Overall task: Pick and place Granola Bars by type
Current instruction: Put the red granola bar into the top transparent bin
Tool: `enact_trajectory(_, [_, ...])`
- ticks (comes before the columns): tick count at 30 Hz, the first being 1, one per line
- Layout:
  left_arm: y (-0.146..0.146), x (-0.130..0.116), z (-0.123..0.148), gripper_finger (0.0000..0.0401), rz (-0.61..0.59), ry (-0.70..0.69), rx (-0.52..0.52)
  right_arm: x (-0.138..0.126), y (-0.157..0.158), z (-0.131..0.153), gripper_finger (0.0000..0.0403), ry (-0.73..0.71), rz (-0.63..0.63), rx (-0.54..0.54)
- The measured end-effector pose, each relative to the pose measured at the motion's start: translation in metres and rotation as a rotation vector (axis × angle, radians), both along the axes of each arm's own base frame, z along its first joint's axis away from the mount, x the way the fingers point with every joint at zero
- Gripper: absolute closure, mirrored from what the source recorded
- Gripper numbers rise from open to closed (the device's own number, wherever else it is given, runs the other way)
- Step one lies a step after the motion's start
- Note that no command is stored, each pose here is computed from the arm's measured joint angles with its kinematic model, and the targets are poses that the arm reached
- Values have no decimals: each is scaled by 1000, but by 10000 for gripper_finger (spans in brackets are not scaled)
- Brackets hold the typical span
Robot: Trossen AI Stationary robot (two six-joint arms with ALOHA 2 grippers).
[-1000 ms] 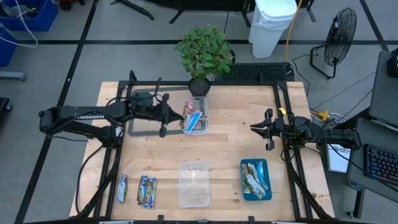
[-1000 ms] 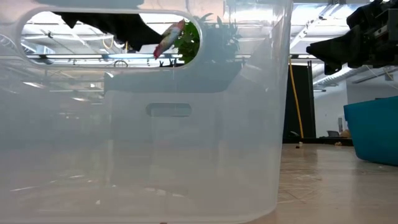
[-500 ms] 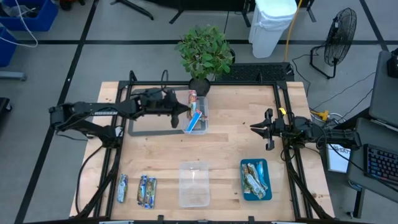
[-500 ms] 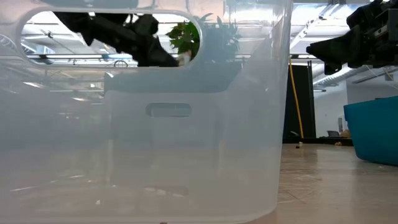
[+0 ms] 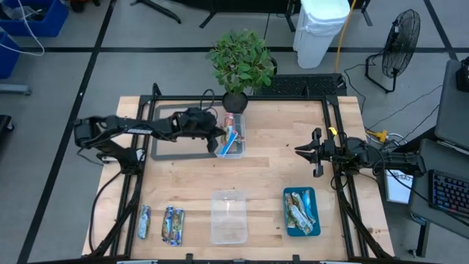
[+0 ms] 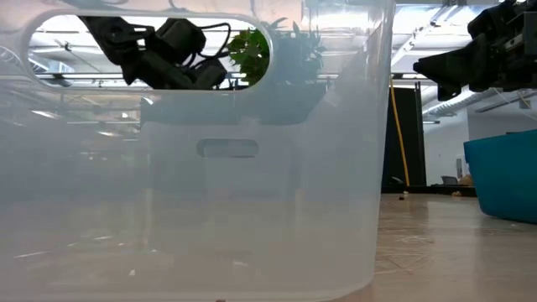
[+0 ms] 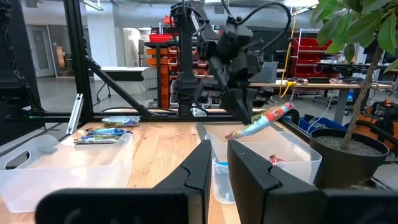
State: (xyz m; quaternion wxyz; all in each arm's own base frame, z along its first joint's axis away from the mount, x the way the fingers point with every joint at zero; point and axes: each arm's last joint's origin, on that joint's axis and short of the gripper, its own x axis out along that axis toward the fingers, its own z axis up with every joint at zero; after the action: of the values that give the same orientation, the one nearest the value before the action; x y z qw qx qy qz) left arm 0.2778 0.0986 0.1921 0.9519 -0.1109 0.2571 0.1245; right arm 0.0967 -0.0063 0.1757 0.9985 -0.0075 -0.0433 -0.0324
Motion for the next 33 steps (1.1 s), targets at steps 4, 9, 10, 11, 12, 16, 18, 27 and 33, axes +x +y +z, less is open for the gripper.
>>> enact_trajectory(4, [1, 3, -11, 399, 0, 34, -11, 0, 0, 0, 358, 0, 0, 0])
enact_trajectory(9, [3, 5, -24, 398, 39, 91, -12, 0, 0, 0, 359, 0, 0, 0])
enact_trajectory(10, [4, 6, -26, 399, 43, 99, -13, 0, 0, 0, 359, 0, 0, 0])
enact_trajectory(11, [4, 6, -27, 399, 47, 105, -12, 0, 0, 0, 359, 0, 0, 0])
enact_trajectory(12, [4, 6, -28, 399, 49, 108, -13, 0, 0, 0, 358, 0, 0, 0])
enact_trajectory(16, [4, 6, -29, 399, 48, 110, -14, 0, 0, 0, 358, 0, 0, 0])
enact_trajectory(18, [4, 6, -29, 399, 48, 116, -16, 0, 0, 0, 359, 0, 0, 0])
enact_trajectory(27, [4, 0, -36, 396, 112, 210, -16, 0, 0, 0, 359, 0, 0, 0])
enact_trajectory(33, [4, 0, -36, 398, 117, 206, -25, 0, 0, 0, 358, 0, 0, 0])
